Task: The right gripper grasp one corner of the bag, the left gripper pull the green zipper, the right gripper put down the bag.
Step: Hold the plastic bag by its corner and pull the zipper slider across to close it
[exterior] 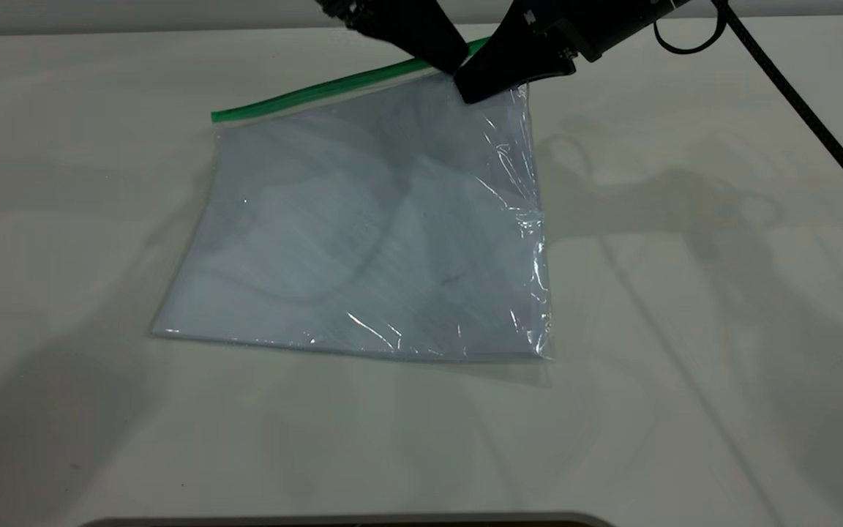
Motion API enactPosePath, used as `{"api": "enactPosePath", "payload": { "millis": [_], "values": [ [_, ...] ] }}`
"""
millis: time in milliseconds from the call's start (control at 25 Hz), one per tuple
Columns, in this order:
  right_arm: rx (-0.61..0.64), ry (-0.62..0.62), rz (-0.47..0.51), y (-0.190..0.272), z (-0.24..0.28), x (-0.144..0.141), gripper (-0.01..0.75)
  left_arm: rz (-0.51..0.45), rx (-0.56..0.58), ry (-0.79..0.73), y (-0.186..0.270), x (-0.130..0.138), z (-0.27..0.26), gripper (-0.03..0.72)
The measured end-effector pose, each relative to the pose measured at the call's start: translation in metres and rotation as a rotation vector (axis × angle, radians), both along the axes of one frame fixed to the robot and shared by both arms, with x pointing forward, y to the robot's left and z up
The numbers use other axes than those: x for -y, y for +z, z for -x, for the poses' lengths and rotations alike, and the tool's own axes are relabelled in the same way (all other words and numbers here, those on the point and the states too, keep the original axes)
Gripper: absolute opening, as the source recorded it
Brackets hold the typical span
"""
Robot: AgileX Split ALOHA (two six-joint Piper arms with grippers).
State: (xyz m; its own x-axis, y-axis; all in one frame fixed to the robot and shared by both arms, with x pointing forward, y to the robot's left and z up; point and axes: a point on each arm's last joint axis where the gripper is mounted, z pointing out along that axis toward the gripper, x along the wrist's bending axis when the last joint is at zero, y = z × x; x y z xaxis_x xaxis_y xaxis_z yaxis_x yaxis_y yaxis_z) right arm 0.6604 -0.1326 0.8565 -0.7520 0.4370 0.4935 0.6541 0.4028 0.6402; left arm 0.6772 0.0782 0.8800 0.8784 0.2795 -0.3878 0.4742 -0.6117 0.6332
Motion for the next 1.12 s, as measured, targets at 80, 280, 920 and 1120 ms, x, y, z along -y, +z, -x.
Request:
{"api": "enactPosePath", "payload": {
  "millis": [80,280,920,1120],
  "values": [
    [0.001,-0.004,0.001,0.000,0.000,0.001,0.033,-0.004,0.012,0.006,0.000,0.003,0.000,0.451],
    [0.003,-0.004,0.007,0.000,-0.001,0.002,0.033,-0.008,0.025,0.014,-0.001,0.006,0.000,0.305],
    [0.010,-0.038,0.010,-0.001,-0.005,0.007,0.033,-0.008,0.048,0.025,-0.001,0.007,-0.002,0.055],
    [0.004,-0.058,-0.013,0.003,-0.008,0.015,0.033,0.009,0.050,0.046,0.001,0.007,-0.004,0.055]
  ]
}}
